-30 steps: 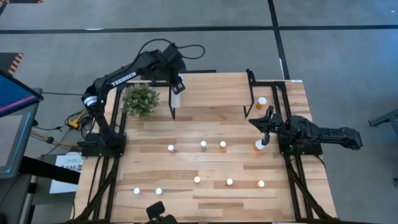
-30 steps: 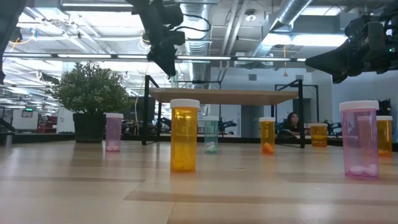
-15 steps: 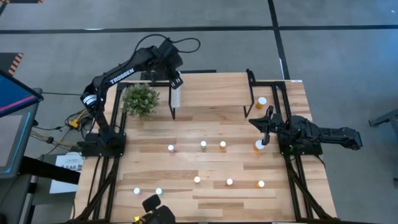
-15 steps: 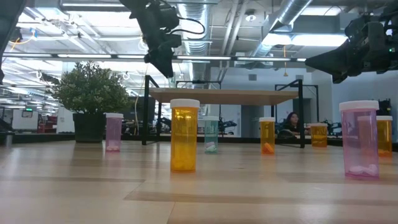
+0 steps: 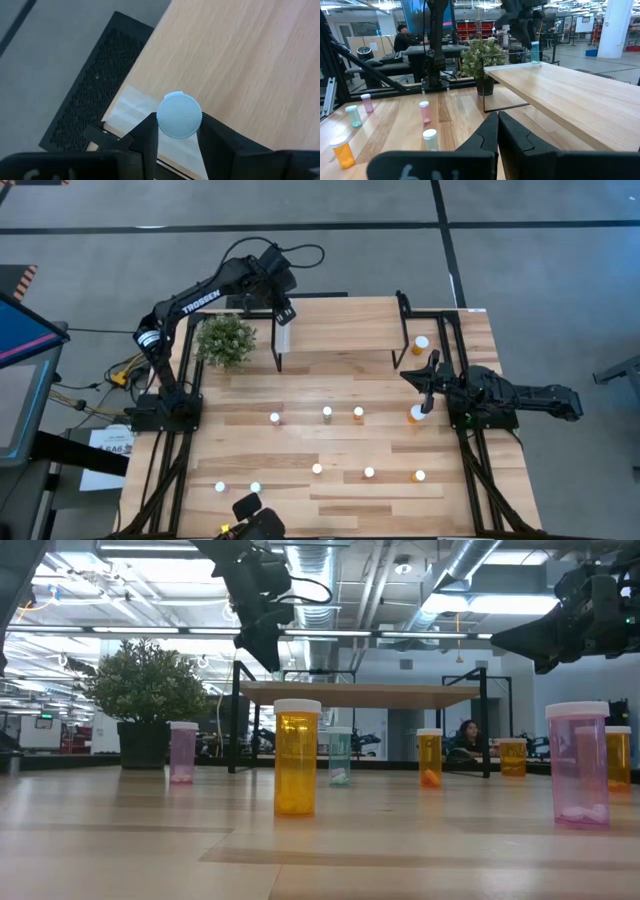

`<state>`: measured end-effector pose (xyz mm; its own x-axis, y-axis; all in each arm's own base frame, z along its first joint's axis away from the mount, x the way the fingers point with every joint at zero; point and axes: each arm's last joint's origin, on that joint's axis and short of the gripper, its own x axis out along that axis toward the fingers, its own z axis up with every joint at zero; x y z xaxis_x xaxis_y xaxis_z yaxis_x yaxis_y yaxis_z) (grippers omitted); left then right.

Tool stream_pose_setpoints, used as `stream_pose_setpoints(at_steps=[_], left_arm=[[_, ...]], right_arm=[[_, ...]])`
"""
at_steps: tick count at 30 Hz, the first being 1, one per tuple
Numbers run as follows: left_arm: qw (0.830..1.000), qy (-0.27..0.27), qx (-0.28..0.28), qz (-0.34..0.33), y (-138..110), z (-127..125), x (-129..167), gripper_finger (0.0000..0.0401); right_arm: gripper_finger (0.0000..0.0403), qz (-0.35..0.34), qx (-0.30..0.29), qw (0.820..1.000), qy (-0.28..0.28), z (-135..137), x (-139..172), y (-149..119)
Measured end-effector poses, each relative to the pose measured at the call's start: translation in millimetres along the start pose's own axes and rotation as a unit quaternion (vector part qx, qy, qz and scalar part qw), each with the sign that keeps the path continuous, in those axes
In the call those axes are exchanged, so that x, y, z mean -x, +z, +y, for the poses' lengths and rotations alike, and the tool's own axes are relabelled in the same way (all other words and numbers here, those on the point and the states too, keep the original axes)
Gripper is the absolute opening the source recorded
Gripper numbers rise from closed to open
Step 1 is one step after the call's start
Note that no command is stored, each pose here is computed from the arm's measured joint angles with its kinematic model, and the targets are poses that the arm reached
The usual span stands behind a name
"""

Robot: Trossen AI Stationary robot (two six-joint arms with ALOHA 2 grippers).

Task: Pick and place medicine bottles onto shelf by color
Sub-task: Put the small left blue pill bottle on the shelf

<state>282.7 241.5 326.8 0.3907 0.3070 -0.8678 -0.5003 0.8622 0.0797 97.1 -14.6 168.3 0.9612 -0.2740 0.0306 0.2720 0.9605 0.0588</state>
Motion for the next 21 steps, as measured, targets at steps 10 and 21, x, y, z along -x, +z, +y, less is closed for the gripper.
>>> stream_pose_setpoints(at_steps=[10,21], left_arm=[[1.000,-0.001,-0.001,0.001,0.0,-0.7,-0.6,0.0115],[1.000,-0.001,-0.002,-0.001,0.9,-2.0,-1.0,0.0122]], right_arm=[[0.0033,0.000,0.000,1.000,0.000,0.0,0.0,0.0],[0.0033,0.000,0.000,1.000,0.000,0.0,0.0,0.0]])
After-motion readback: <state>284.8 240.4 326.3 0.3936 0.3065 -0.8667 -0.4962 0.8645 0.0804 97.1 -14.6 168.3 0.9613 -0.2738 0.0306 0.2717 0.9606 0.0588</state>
